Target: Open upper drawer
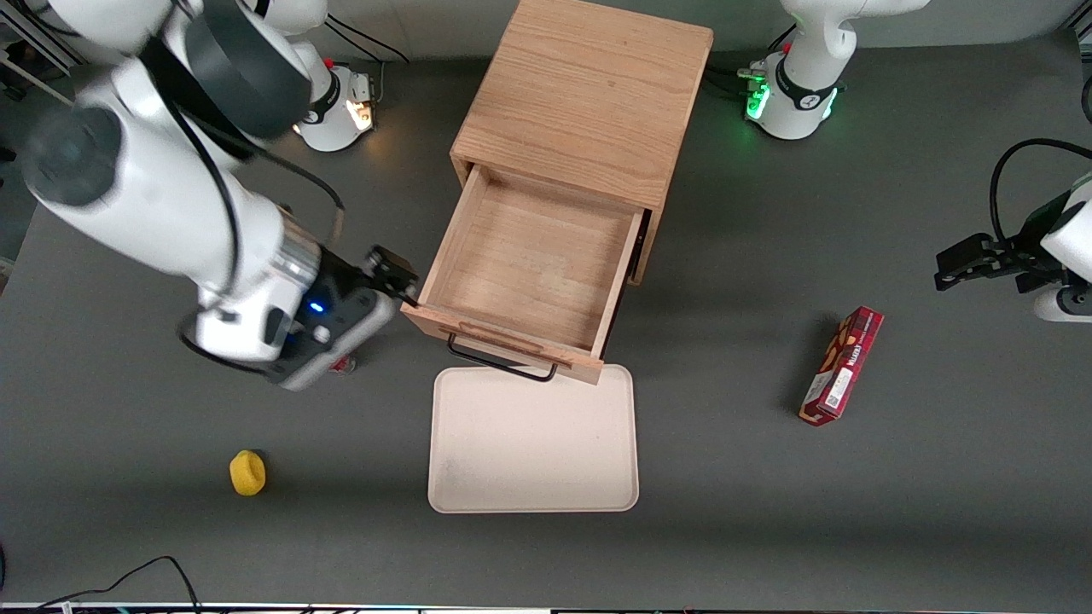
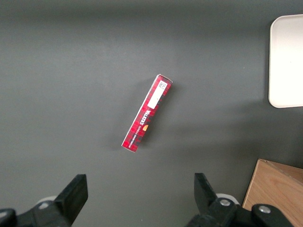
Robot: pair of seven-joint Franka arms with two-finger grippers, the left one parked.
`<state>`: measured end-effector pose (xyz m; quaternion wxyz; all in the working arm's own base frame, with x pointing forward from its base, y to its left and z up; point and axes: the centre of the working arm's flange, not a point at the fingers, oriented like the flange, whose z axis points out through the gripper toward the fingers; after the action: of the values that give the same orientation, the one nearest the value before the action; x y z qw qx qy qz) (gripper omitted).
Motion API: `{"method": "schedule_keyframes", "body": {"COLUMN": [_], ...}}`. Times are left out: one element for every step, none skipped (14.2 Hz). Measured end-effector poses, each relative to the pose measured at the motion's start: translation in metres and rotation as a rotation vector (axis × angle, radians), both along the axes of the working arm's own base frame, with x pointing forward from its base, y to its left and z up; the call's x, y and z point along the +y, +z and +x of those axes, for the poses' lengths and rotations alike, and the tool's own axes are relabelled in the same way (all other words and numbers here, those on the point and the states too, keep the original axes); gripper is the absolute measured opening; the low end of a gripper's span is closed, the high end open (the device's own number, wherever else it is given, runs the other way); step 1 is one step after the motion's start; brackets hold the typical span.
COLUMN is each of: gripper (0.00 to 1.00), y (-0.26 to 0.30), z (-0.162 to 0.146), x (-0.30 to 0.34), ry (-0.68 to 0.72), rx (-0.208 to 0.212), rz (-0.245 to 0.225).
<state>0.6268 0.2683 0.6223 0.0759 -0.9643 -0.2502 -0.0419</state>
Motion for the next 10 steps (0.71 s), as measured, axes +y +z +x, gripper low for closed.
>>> {"method": "schedule_keyframes", "body": {"gripper": [1.0, 1.0, 1.0, 1.0, 1.0, 1.0, 1.0, 1.0, 1.0, 1.0], "y": [0.027, 0.05, 0.069, 0.085, 0.098, 0.106, 0.105, 0.098, 0.087, 0.076], "z": [-0.014, -0.033, -0.053, -0.073, -0.089, -0.104, -0.114, -0.122, -0.13, -0.139], "x": [-0.021, -0.043, -0.065, -0.087, -0.106, -0.122, -0.139, -0.161, -0.19, -0.22], "ry": [-0.05, -0.089, -0.124, -0.166, -0.22, -0.282, -0.337, -0.395, -0.454, -0.509], "rx": [-0.007, 0.013, 0.053, 0.087, 0.108, 0.125, 0.143, 0.168, 0.182, 0.183], "rz": [-0.04, -0.089, -0.14, -0.182, -0.211, -0.233, -0.242, -0.236, -0.218, -0.199]}}
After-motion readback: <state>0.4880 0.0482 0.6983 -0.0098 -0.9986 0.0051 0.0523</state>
